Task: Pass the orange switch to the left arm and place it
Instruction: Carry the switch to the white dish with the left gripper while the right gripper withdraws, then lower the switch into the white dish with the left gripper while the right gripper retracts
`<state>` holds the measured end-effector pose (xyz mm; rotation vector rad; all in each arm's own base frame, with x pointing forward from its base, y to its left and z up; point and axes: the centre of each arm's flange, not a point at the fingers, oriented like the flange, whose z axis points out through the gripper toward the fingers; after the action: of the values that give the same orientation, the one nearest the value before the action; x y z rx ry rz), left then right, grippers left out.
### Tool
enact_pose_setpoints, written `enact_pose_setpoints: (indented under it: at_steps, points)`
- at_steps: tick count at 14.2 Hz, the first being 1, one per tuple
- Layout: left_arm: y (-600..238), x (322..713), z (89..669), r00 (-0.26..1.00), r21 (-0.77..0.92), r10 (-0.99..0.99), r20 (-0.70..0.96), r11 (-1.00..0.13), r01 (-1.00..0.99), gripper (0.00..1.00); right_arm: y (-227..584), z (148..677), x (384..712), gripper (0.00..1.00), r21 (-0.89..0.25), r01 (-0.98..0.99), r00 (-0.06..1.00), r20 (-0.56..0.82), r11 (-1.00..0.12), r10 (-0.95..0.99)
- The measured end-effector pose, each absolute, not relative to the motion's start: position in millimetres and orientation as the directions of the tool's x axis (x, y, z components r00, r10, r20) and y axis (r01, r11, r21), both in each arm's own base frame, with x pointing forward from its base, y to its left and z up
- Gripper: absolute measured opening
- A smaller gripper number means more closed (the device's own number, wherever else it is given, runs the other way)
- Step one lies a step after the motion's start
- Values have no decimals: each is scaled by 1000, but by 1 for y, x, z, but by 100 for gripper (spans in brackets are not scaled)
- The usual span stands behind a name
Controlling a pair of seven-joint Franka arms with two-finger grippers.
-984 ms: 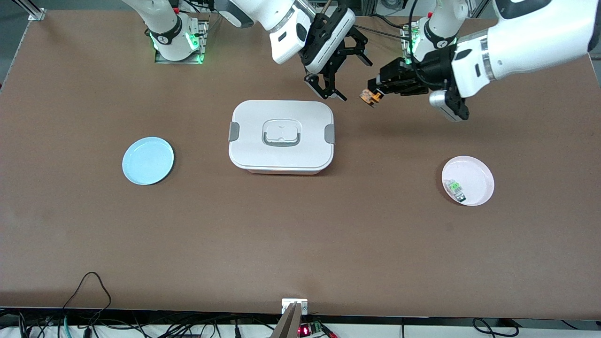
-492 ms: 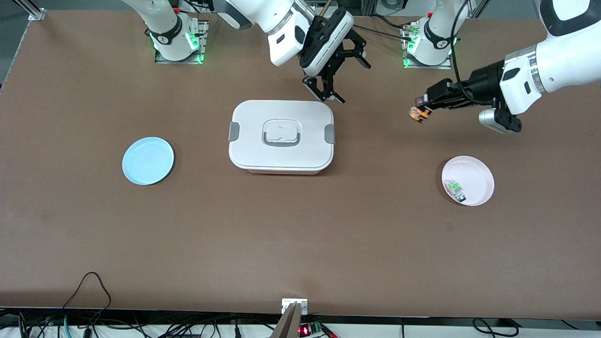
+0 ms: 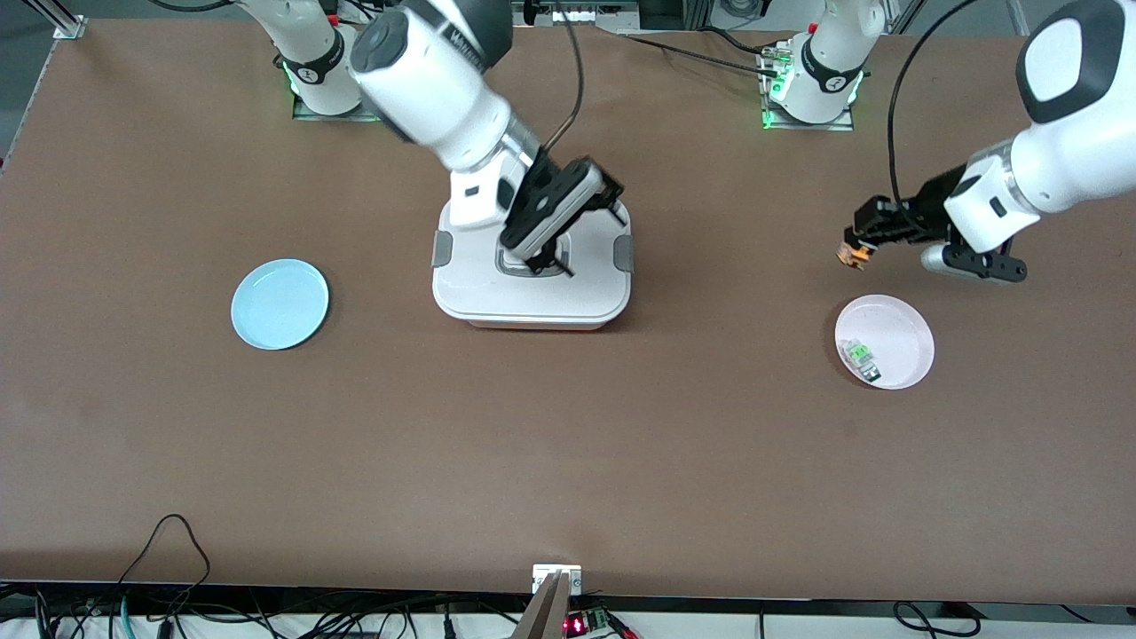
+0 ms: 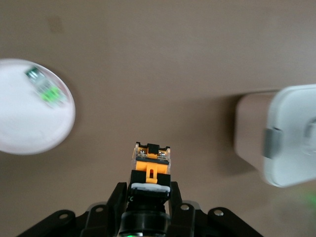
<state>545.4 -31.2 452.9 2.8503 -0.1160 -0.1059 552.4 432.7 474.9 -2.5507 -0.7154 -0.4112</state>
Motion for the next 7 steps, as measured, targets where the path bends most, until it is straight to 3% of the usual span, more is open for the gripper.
enact_pose_setpoints:
  at_steps: [7]
  points:
    - [69,547,340,983,180,-154,97,-969,-169,39,346,428,578,100,-270,480,876,203,-835,438]
